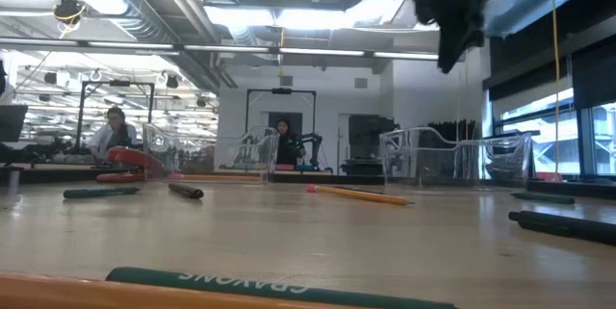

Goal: Sort crayons/erasers/pens/pencils in bins
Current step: Put the top right green crayon into the bottom transparent bin

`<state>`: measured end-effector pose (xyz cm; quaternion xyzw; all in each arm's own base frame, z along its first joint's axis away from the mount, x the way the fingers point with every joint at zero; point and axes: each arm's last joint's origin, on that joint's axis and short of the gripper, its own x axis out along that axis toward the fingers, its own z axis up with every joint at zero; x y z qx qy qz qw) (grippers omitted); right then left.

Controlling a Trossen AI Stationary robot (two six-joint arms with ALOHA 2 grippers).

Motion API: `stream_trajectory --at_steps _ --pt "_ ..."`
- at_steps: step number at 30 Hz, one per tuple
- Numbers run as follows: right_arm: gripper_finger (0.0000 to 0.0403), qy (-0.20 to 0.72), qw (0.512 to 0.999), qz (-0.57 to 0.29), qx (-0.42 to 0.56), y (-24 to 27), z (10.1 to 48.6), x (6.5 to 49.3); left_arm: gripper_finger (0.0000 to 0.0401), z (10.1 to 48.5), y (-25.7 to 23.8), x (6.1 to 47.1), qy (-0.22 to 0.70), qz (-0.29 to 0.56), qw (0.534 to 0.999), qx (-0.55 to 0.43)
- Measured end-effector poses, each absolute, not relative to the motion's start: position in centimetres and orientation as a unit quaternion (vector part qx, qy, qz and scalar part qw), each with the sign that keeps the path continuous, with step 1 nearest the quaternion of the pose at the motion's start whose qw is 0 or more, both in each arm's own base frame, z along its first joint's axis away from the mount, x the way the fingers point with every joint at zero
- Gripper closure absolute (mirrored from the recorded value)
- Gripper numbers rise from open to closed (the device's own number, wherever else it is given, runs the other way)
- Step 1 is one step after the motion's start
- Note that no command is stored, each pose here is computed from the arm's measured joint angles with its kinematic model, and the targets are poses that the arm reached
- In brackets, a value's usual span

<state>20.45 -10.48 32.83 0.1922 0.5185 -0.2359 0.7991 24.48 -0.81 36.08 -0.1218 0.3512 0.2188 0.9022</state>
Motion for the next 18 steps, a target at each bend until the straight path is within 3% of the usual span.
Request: stream_trajectory --at_steps 9,18 --pt "0.0264 0.506 0.775 -0.246 0.288 -5.7 31.0 18.1 0.0332 36.1 -0.8 24.5 0.349 0.223 0.902 -0.119" --pt "0.0285 0.526 0.699 -0.310 0.373 -4.2 27.4 17.7 0.0332 36.1 -0.8 24.5 0.349 0.224 0.902 -0.119"
